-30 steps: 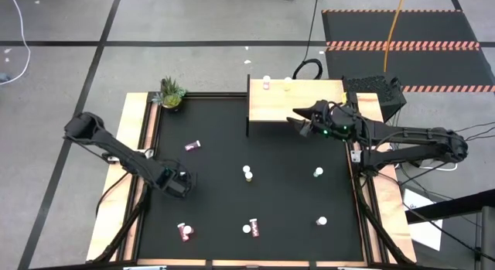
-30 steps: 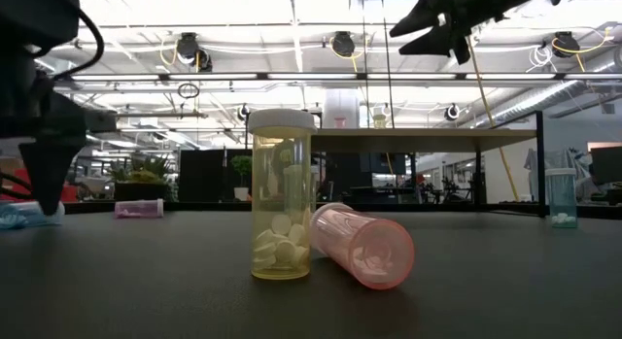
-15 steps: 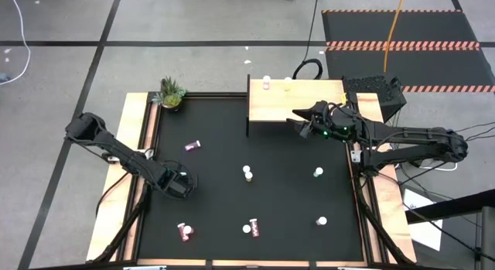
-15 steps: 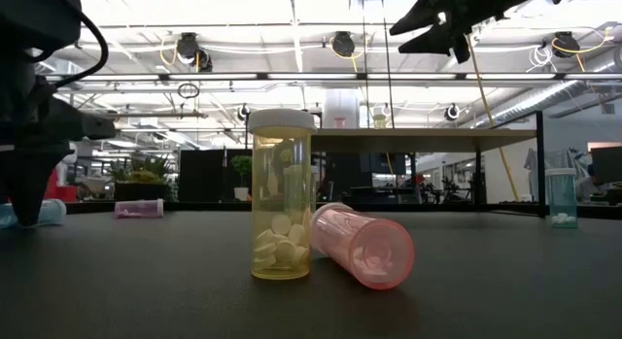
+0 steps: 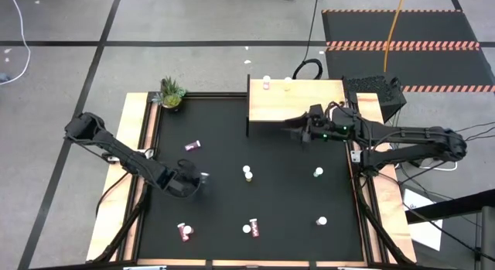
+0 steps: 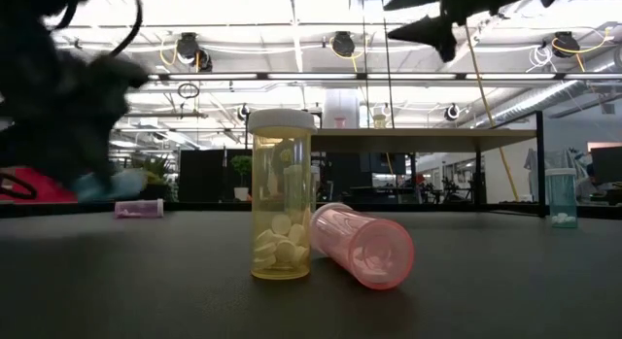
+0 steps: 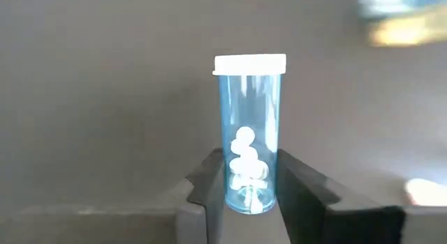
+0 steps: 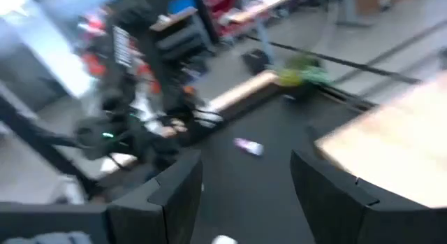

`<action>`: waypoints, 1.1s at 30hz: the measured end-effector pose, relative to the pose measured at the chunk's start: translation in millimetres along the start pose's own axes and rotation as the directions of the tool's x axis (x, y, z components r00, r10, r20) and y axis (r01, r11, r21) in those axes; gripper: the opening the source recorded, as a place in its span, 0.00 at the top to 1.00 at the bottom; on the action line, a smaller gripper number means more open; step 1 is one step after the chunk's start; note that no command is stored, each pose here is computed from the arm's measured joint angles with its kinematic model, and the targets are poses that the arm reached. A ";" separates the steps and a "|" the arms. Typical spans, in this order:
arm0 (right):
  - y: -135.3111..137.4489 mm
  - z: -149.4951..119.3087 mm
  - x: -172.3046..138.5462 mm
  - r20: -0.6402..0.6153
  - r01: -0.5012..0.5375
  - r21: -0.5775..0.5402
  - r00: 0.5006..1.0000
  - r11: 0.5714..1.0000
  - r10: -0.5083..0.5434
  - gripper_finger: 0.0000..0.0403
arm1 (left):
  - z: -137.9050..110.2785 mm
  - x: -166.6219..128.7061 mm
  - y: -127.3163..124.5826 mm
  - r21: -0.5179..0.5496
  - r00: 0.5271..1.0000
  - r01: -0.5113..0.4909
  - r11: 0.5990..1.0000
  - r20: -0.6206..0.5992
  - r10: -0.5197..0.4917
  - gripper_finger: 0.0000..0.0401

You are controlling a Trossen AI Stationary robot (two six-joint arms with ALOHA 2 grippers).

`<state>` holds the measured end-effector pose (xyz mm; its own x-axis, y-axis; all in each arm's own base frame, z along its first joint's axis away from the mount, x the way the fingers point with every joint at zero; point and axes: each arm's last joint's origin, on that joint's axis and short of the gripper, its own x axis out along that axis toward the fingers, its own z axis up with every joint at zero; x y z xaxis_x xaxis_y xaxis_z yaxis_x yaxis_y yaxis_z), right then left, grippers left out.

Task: Pick and place medicine bottles onto shelf by color
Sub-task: Put the left blue pill bottle on the shelf

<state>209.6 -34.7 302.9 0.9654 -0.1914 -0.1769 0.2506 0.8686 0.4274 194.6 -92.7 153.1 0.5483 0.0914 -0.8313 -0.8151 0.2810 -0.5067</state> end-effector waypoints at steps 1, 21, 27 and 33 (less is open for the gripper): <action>1.7 1.6 2.4 0.014 -0.037 0.016 0.999 0.999 0.036 0.48 | 0.1 -0.2 -6.1 0.045 0.998 0.063 0.997 0.025 -0.064 0.74; 51.3 -30.1 66.2 -0.060 -0.377 0.021 0.924 0.926 0.378 0.31 | 45.8 -52.0 -124.8 0.863 0.671 0.274 0.425 0.144 -0.727 0.73; 77.3 -14.9 73.2 -0.003 -0.400 -0.108 0.915 0.910 0.403 0.31 | 66.9 -60.5 -138.7 0.897 0.696 0.219 0.385 0.133 -0.706 0.71; 87.7 -2.1 72.4 0.004 -0.385 -0.228 0.918 0.894 0.396 0.31 | 75.9 -68.1 -146.6 0.918 0.668 0.200 0.344 0.129 -0.733 0.71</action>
<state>301.3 28.7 325.6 0.9860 0.1665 0.0108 -0.1639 0.9548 0.2479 290.9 -67.6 301.4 0.9878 -0.0213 -0.1540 0.0010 0.9915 -0.1304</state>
